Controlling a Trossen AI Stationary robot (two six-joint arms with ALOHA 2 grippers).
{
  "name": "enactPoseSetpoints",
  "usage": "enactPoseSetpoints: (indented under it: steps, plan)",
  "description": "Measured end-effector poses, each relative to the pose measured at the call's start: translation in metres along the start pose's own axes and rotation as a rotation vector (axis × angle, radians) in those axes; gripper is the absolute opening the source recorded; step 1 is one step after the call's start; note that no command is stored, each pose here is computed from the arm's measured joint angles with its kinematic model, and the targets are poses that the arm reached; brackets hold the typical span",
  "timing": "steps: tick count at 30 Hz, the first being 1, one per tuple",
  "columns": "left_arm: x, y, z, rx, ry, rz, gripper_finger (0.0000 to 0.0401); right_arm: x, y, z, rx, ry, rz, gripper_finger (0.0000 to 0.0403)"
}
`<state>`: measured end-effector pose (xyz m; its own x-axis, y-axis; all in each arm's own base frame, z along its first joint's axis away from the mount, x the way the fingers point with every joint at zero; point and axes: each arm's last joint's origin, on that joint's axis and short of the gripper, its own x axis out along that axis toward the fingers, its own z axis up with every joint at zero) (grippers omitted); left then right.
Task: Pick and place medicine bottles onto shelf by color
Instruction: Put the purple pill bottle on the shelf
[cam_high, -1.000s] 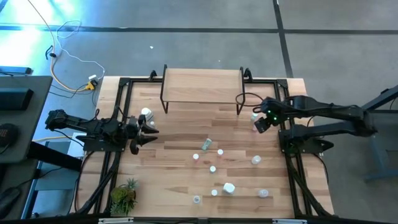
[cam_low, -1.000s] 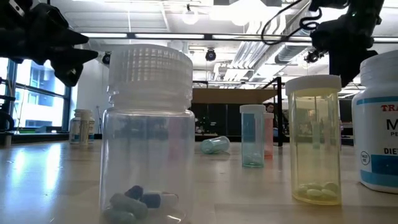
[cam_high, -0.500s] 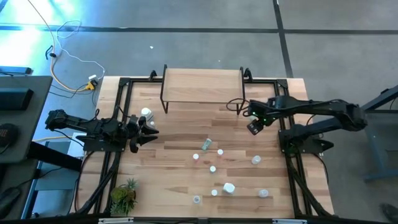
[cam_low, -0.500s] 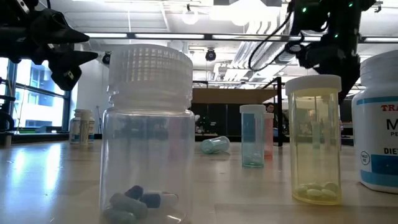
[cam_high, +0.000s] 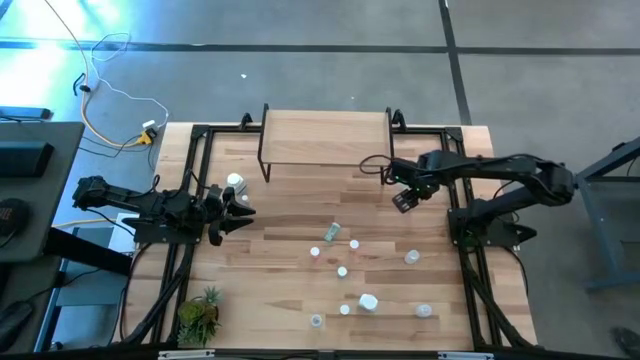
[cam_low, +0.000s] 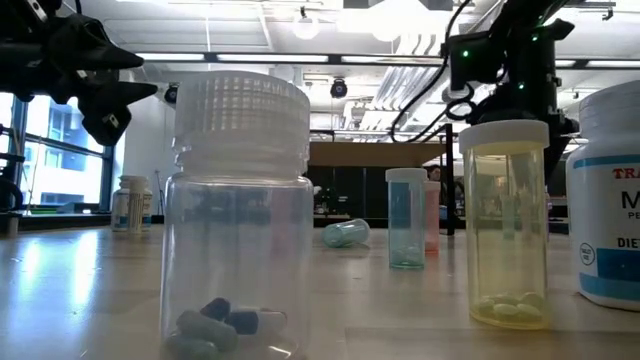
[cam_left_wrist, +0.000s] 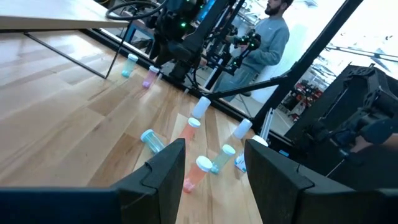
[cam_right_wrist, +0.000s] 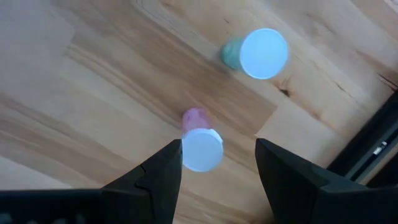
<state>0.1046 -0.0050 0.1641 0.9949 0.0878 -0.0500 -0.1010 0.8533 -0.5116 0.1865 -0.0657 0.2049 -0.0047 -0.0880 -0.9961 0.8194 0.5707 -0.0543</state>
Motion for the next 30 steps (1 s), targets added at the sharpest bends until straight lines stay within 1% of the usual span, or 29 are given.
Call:
enactPoseSetpoints:
  steps: [13, 20, 23, 27, 30]
  plan:
    - [0.000, 0.000, 0.000, 0.000, 0.000, 0.000, 0.0157, 0.018, 0.007, 0.006, -0.018, 0.092, -0.025, 0.0194]
    - [0.000, 0.000, 0.000, 0.000, 0.000, 0.000, 0.0157, 0.021, 0.009, 0.008, -0.023, 0.102, -0.030, 0.0193]
    - [0.000, 0.000, 0.000, 0.000, 0.000, 0.000, 0.0157, 0.021, 0.009, 0.008, -0.022, 0.101, -0.029, 0.0175]
    - [0.000, 0.000, 0.000, 0.000, 0.000, 0.000, 0.0157, 0.021, 0.009, 0.008, -0.030, 0.100, -0.027, 0.0130]
    - [0.000, 0.000, 0.000, 0.001, 0.001, 0.000, 0.0157, 0.021, 0.009, 0.008, -0.037, 0.100, -0.027, 0.0105]
